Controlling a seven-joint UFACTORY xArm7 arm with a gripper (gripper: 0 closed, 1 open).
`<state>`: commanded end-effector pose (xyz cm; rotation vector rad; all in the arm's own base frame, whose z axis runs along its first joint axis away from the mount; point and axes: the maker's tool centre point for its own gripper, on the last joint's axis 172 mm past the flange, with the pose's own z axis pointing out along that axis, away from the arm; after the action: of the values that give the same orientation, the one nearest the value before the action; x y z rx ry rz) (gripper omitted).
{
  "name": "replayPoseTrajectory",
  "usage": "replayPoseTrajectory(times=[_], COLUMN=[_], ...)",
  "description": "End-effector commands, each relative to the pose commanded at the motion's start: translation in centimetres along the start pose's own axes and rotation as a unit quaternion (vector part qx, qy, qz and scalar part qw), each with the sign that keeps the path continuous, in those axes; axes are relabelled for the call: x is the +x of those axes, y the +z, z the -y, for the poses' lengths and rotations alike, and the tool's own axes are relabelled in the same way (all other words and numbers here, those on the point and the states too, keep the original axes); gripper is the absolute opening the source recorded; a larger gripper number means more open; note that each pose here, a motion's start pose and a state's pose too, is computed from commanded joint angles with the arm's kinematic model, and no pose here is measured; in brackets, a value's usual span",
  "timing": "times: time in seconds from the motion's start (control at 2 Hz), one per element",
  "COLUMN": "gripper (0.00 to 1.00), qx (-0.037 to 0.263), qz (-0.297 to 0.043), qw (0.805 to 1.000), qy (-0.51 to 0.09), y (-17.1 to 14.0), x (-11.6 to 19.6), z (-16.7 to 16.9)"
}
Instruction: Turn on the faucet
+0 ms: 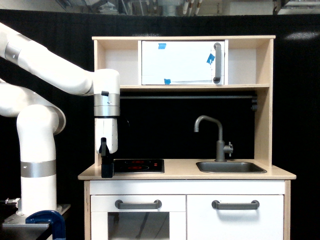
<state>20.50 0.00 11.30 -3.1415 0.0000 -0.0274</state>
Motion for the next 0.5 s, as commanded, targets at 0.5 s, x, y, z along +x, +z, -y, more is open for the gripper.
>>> replayPoseTrajectory(times=[0.5], gripper=[1.0], qx=[0.0], qz=[0.0], qw=[1.0], qy=[-0.013], y=[0.1], x=[0.2], z=[0.2])
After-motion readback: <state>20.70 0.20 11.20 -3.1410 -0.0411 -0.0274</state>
